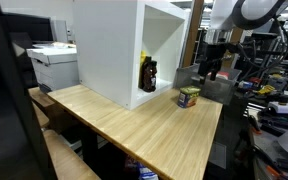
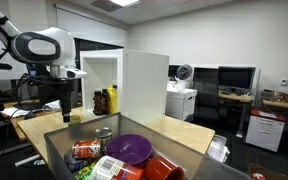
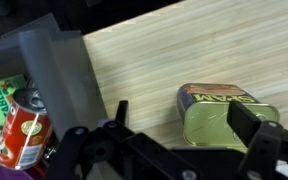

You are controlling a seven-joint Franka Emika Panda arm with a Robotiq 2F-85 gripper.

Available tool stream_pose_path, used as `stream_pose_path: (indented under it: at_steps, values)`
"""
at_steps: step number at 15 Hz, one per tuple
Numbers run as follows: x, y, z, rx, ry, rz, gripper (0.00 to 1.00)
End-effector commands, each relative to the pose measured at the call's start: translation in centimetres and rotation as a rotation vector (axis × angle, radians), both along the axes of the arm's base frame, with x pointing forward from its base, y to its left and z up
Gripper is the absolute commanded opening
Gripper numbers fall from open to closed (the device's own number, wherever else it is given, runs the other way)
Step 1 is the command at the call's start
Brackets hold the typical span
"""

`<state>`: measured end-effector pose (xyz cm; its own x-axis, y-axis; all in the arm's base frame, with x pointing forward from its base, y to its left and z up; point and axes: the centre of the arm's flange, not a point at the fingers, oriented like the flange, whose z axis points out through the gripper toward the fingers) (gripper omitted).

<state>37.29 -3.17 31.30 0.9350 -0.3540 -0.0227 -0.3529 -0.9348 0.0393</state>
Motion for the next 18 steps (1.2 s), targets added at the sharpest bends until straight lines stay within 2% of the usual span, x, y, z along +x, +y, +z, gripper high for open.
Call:
stream_pose_path:
  at_steps: [1, 5, 7, 8, 11, 15, 16, 18]
  values:
    - [0.5, 3.6, -0.2, 0.071, 0.000, -0.184, 1.00]
    - [0.8, 8.7, -0.8, 0.180, -0.037, -0.390, 1.00]
    - [1.0, 10.6, -0.7, 0.219, -0.109, -0.465, 1.00]
    - [1.2, 11.1, -0.5, 0.210, -0.130, -0.476, 1.00]
    - [1.2, 11.6, -0.2, 0.153, -0.120, -0.411, 1.00]
    - [1.0, 11.1, 0.1, 0.066, -0.030, -0.300, 1.00]
    - [0.8, 8.7, -0.3, 0.050, -0.008, -0.265, 1.00]
    - [0.7, 7.7, -0.5, 0.002, 0.031, -0.228, 1.00]
